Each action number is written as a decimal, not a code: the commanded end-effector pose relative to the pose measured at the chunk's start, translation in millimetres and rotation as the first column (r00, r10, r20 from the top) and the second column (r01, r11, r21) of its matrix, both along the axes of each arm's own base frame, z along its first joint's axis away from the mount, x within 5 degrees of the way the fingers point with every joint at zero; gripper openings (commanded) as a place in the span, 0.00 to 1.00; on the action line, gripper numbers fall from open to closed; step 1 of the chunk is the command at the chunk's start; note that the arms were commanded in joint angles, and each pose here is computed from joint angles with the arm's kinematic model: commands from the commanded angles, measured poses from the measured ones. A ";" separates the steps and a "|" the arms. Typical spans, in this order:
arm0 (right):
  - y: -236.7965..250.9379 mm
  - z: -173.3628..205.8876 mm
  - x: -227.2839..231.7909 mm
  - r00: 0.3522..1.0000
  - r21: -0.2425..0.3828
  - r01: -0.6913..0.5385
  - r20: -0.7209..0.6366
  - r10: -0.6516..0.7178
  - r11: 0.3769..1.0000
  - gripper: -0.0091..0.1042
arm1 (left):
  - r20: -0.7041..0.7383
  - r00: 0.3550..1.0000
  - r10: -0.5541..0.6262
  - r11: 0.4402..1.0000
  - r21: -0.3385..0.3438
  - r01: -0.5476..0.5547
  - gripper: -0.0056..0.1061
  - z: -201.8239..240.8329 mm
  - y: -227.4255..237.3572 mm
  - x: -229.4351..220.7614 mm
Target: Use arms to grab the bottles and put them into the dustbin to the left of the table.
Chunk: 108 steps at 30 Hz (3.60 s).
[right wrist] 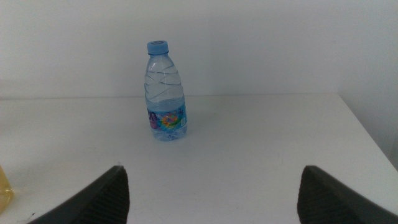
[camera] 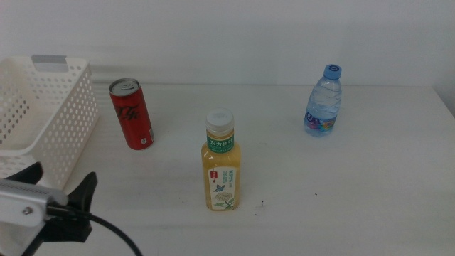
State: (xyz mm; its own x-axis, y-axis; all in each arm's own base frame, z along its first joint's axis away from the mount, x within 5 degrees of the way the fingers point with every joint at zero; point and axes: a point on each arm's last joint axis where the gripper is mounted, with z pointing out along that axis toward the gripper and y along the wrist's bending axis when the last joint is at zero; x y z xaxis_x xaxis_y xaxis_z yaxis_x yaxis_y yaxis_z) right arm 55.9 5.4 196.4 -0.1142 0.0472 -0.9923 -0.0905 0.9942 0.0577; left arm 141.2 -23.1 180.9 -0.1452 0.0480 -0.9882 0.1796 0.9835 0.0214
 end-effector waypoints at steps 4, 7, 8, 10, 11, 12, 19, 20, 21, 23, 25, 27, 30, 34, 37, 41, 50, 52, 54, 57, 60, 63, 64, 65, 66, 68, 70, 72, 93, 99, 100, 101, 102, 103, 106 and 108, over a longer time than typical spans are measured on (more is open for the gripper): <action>-0.1 0.2 -0.1 1.000 -0.012 -0.001 0.015 0.002 1.000 0.87 | 0.052 0.998 -0.020 0.999 -0.024 0.021 0.89 -2.4 -3.5 8.8; -0.1 0.2 -0.1 1.000 -0.012 -0.001 0.015 0.002 1.000 0.87 | 0.061 0.998 -0.029 0.999 -0.021 0.030 0.89 -1.8 -4.2 9.0; -0.1 0.2 -0.1 1.000 -0.012 -0.001 0.015 0.002 1.000 0.87 | 0.072 0.997 -0.029 0.999 -0.023 0.031 0.89 -0.9 -4.2 9.1; -0.1 0.2 -0.1 1.000 -0.012 -0.001 0.015 0.002 1.000 0.87 | 0.086 0.996 -0.029 0.999 -0.025 0.031 0.89 0.4 -4.3 9.2; -0.1 0.2 -0.1 1.000 -0.012 -0.001 0.015 0.002 1.000 0.87 | 0.090 0.995 -0.029 0.999 -0.026 0.032 0.89 0.9 -4.3 9.2; -0.1 0.2 -0.1 1.000 -0.012 -0.001 0.015 0.002 1.000 0.87 | 0.095 0.995 -0.029 0.999 -0.027 0.032 0.89 1.3 -4.3 9.2; -0.1 0.2 -0.1 1.000 -0.012 -0.001 0.015 0.002 1.000 0.87 | 0.144 0.989 -0.030 0.999 -0.036 0.035 0.89 5.9 -4.5 9.3; -0.1 0.2 -0.1 1.000 -0.012 -0.001 0.015 0.002 1.000 0.87 | 0.149 0.988 -0.032 0.999 -0.035 0.038 0.89 6.3 -4.7 9.3; -0.1 0.2 -0.1 1.000 -0.012 -0.001 0.015 0.002 1.000 0.87 | 0.155 0.987 -0.032 0.999 -0.036 0.038 0.89 6.8 -4.7 9.3; -0.1 0.2 -0.1 1.000 -0.012 -0.001 0.015 0.002 1.000 0.87 | 0.159 0.987 -0.032 0.999 -0.037 0.039 0.89 7.3 -4.8 9.3; -0.1 0.2 -0.1 1.000 -0.012 -0.001 0.015 0.002 1.000 0.87 | 0.158 0.986 -0.047 0.998 -0.029 0.053 0.89 7.1 -6.0 9.0; -0.1 0.2 -0.1 1.000 -0.012 -0.001 0.015 0.002 1.000 0.87 | 0.149 0.987 -0.054 0.998 -0.024 0.058 0.89 6.1 -6.5 8.9; -0.1 0.2 -0.1 1.000 -0.012 -0.001 0.015 0.002 1.000 0.87 | 0.150 0.987 -0.061 0.998 -0.021 0.065 0.89 6.2 -7.1 8.7; -0.1 0.2 -0.1 1.000 -0.012 -0.001 0.015 0.002 1.000 0.87 | 0.129 0.990 -0.060 0.998 -0.017 0.063 0.89 4.2 -7.0 8.7; -0.1 0.2 -0.1 1.000 -0.012 -0.001 0.015 0.002 1.000 0.87 | 0.121 0.990 -0.067 0.997 -0.024 0.070 0.89 3.6 -7.6 8.6; -0.1 0.2 -0.1 1.000 -0.012 -0.001 0.015 0.002 1.000 0.87 | 0.113 0.991 -0.077 0.995 -0.051 0.083 0.89 3.1 -8.9 8.4; -0.1 0.2 -0.1 1.000 -0.012 -0.001 0.015 0.002 1.000 0.87 | 0.021 0.995 -0.102 0.994 -0.038 0.103 0.89 -10.5 -15.2 38.4; -0.1 0.2 -0.1 1.000 -0.012 -0.001 0.015 0.002 1.000 0.87 | 0.019 0.995 -0.098 0.994 -0.046 0.099 0.89 -12.8 -16.7 50.6; -0.1 0.2 -0.1 1.000 -0.012 -0.001 0.015 0.002 1.000 0.87 | 0.011 0.995 -0.098 0.994 -0.047 0.099 0.89 -15.3 -18.5 63.1; -0.1 0.2 -0.1 1.000 -0.012 -0.001 0.015 0.002 1.000 0.87 | 0.003 0.995 -0.098 0.994 -0.046 0.099 0.89 -19.0 -21.2 82.7; -0.1 0.2 -0.1 1.000 -0.012 -0.001 0.015 0.002 1.000 0.87 | 0.007 0.996 -0.091 0.995 -0.050 0.092 0.89 -20.7 -23.4 102.5; -0.1 0.2 -0.1 1.000 -0.012 -0.001 0.015 0.002 1.000 0.87 | -0.010 0.996 -0.087 0.995 -0.049 0.086 0.89 -25.1 -25.4 120.1; -0.1 0.2 -0.1 1.000 -0.012 -0.001 0.015 0.002 1.000 0.87 | -0.015 0.996 -0.086 0.995 -0.047 0.086 0.89 -26.4 -26.1 125.6; -0.1 0.2 -0.1 1.000 -0.012 -0.001 0.015 0.002 1.000 0.87 | -0.024 0.996 -0.083 0.996 -0.046 0.082 0.89 -28.2 -26.4 129.8; -0.1 0.2 -0.1 1.000 -0.012 -0.001 0.015 0.002 1.000 0.87 | -0.029 0.996 -0.083 0.996 -0.045 0.081 0.89 -29.9 -27.0 134.7; -0.1 0.2 -0.1 1.000 -0.012 -0.001 0.015 0.002 1.000 0.87 | -0.039 0.997 -0.074 0.996 -0.054 0.072 0.89 -33.0 -27.5 142.3; -0.1 0.2 -0.1 1.000 -0.012 -0.001 0.015 0.002 1.000 0.87 | -0.045 0.997 -0.066 0.996 -0.056 0.063 0.89 -36.8 -27.7 149.3; -0.1 0.2 -0.1 1.000 -0.012 -0.001 0.015 0.002 1.000 0.87 | -0.052 0.997 -0.059 0.997 -0.058 0.056 0.89 -41.1 -28.0 155.5; -0.1 0.2 -0.1 1.000 -0.012 -0.001 0.015 0.002 1.000 0.87 | -0.075 0.997 -0.011 0.999 -0.050 0.008 0.89 -65.9 -27.8 200.6; -0.1 0.2 -0.1 1.000 -0.012 -0.001 0.015 0.002 1.000 0.87 | -0.066 0.998 -0.011 0.999 -0.051 0.008 0.89 -72.3 -29.9 216.9; -0.1 0.2 -0.1 1.000 -0.012 -0.001 0.015 0.002 1.000 0.87 | -0.064 0.998 -0.014 0.999 -0.049 0.011 0.89 -73.3 -30.4 219.1; -0.1 0.2 -0.1 1.000 -0.012 -0.001 0.015 0.002 1.000 0.87 | -0.061 0.998 -0.014 0.999 -0.049 0.011 0.89 -74.3 -30.8 222.0; -0.1 0.2 -0.1 1.000 -0.012 -0.001 0.015 0.002 1.000 0.87 | -0.064 0.998 -0.014 0.999 -0.049 0.011 0.89 -76.3 -31.1 224.4; -0.1 0.2 -0.1 1.000 -0.012 -0.001 0.015 0.002 1.000 0.87 | -0.064 0.998 -0.014 0.999 -0.049 0.011 0.89 -77.3 -31.4 226.5; -0.1 0.2 -0.1 1.000 -0.012 -0.001 0.015 0.002 1.000 0.87 | -0.061 0.998 -0.014 0.999 -0.049 0.011 0.89 -80.0 -31.9 230.9; -0.1 0.2 -0.1 1.000 -0.012 -0.001 0.015 0.002 1.000 0.87 | -0.062 0.998 -0.014 0.999 -0.049 0.011 0.89 -81.2 -32.1 232.1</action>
State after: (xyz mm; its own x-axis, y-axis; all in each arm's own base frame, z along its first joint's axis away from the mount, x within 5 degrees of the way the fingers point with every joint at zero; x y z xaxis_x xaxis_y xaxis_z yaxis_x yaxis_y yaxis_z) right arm 55.9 5.4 196.4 -0.1142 0.0472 -0.9923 -0.0905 0.9942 0.0577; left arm 370.7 -56.2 98.4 -0.2218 0.0138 -0.9750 0.2026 0.9787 -0.0323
